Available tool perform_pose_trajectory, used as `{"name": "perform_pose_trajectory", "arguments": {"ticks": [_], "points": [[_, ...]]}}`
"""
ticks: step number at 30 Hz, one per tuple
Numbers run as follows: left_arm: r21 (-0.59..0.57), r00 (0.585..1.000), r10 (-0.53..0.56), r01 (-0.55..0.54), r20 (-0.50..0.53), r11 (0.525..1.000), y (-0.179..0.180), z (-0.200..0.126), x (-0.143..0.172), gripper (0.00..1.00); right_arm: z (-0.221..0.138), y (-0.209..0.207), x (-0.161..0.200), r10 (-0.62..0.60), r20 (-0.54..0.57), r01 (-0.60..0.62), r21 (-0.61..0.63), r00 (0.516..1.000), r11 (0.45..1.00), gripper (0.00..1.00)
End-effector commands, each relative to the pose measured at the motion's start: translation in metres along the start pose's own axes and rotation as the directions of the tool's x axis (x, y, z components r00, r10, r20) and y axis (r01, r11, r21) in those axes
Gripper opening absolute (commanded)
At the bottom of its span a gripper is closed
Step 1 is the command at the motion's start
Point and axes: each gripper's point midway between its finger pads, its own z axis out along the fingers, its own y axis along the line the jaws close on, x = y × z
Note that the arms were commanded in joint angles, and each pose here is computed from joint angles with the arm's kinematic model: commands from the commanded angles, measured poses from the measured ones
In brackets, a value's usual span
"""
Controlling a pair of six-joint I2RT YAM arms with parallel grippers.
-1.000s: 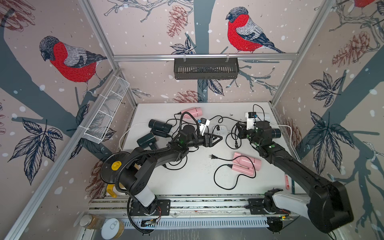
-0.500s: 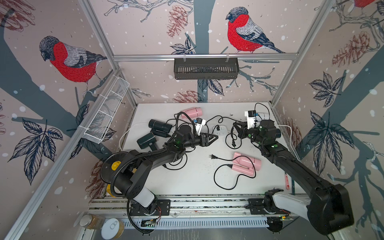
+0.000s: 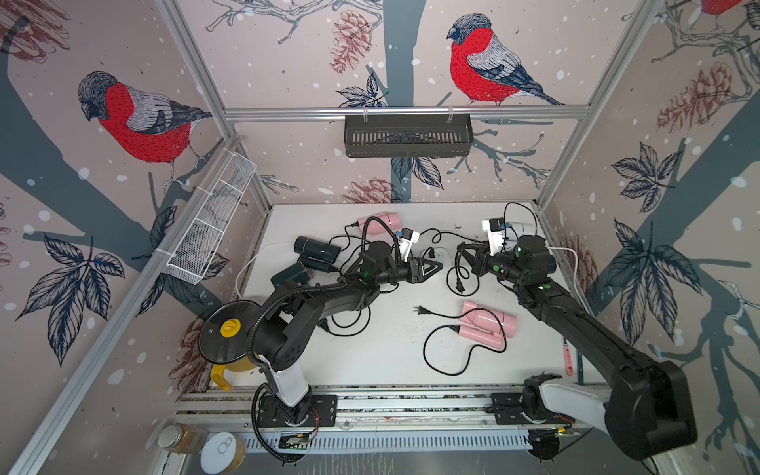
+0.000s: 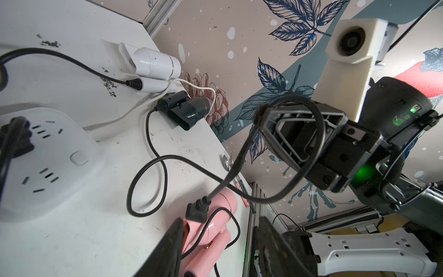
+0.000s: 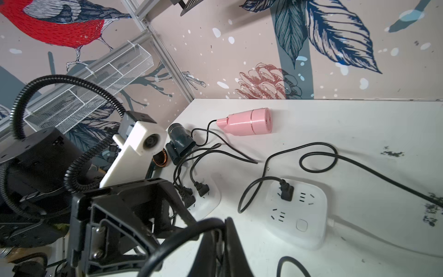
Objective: Charge the blow dryers
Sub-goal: Pick up the plug from the center of the board.
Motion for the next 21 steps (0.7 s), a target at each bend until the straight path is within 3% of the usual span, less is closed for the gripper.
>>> {"name": "perform_pose_trajectory", "arguments": {"ticks": [1,14,21], "points": [[0.073,0.999,0.033,-0.033,0.006,0.997,-0.013,0.013,-0.003,0.5,-0.001,0.011,-0.009,-0.007,0.026,0.008,-0.063,1.0,0.998,0.09],[0.132,0.997,0.004,0.006,-0.074,0.991,-0.009,0.051,0.024,0.41,-0.004,0.006,-0.008,0.036,0.028,-0.034,-0.077,0.999,0.996,0.09],[0.076,0.997,0.022,-0.016,-0.076,0.997,0.001,0.064,0.019,0.37,-0.003,0.003,-0.001,0.056,0.012,-0.055,-0.073,0.998,0.996,0.09]]}}
